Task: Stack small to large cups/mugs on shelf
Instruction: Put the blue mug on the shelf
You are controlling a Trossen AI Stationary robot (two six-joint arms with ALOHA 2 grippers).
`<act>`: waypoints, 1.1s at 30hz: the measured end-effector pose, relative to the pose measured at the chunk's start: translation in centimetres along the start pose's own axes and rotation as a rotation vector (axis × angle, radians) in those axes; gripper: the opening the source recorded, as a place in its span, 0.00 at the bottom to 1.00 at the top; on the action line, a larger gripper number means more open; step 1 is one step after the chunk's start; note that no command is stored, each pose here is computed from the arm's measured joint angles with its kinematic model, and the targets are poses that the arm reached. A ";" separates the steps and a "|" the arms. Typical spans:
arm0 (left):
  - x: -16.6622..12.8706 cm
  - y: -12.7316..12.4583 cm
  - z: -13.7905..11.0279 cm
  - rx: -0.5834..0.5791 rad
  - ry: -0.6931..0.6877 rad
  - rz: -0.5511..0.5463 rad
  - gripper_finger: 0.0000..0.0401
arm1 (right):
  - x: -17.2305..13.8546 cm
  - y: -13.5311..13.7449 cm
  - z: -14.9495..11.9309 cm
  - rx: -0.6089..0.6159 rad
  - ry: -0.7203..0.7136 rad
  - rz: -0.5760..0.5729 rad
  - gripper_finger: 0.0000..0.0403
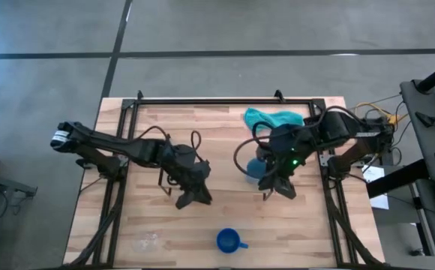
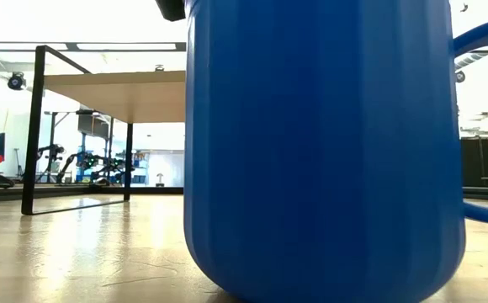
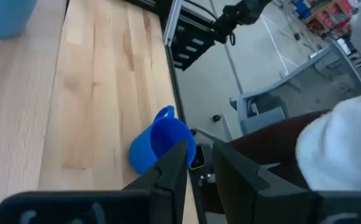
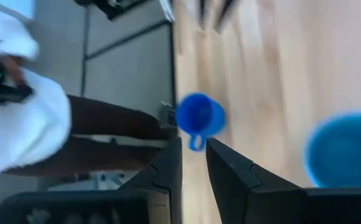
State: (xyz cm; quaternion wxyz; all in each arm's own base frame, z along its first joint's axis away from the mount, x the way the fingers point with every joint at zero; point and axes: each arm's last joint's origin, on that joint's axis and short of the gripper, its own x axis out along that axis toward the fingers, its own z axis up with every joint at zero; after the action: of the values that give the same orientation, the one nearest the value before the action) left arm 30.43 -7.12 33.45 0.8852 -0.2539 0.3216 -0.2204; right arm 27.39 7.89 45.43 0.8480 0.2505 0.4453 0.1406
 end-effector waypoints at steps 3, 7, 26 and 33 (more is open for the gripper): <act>0.9 0.3 -0.2 -0.040 0.021 0.014 0.16 | 0.3 1.3 0.0 -0.046 -0.040 0.059 0.17; 2.4 -0.6 -0.7 -0.036 0.024 0.052 0.16 | 0.7 3.0 -0.7 -0.100 -0.038 0.114 0.17; 10.5 -4.9 -4.9 -0.083 -0.007 0.382 0.16 | 1.9 6.7 -3.9 -0.204 0.022 0.136 0.17; 13.4 -5.0 -5.1 -0.106 0.020 0.381 0.16 | 1.9 6.7 -3.9 -0.181 0.021 0.134 0.17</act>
State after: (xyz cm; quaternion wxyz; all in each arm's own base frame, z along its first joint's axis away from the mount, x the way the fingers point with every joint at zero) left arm 35.19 -19.99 26.89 0.8929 -0.2325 0.3841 -0.0340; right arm 25.11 15.55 45.98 0.8512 0.2003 0.4221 0.2392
